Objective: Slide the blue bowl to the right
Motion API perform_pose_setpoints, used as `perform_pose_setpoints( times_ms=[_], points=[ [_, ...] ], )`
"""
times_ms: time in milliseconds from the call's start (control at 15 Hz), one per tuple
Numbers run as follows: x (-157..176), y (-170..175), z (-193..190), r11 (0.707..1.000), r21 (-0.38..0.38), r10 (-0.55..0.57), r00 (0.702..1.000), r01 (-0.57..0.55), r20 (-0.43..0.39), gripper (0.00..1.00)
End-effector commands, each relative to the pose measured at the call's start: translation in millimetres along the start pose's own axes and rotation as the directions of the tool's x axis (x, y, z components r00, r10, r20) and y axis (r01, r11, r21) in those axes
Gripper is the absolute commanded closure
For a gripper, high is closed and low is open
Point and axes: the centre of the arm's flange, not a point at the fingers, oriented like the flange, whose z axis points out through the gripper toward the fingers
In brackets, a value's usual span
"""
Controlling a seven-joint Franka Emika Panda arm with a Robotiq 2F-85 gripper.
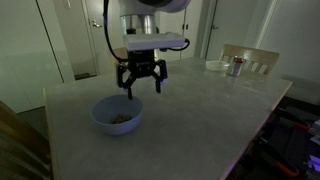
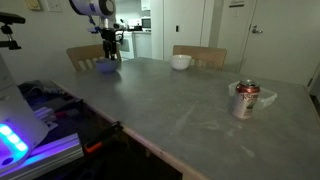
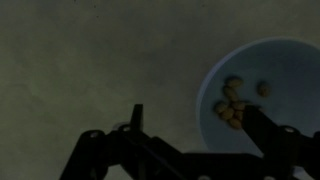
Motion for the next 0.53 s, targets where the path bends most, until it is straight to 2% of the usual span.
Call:
perform_pose_setpoints(
  times_ms=[0,200,267,333,467],
  points=[
    [19,-14,21,0.997,-0.019,0.068,0.997,-0.069,-0.028,0.00],
    [21,-22,33,0.997,-0.023,0.080,0.997,-0.080,-0.008,0.00],
    [23,-23,36,0.996,-0.024,0.081,0.997,-0.081,-0.004,0.11],
    [24,-25,36,0.997,-0.021,0.080,0.997,-0.080,-0.003,0.25],
    [27,-27,38,0.997,-0.019,0.078,0.997,-0.078,-0.004,0.40]
  ],
)
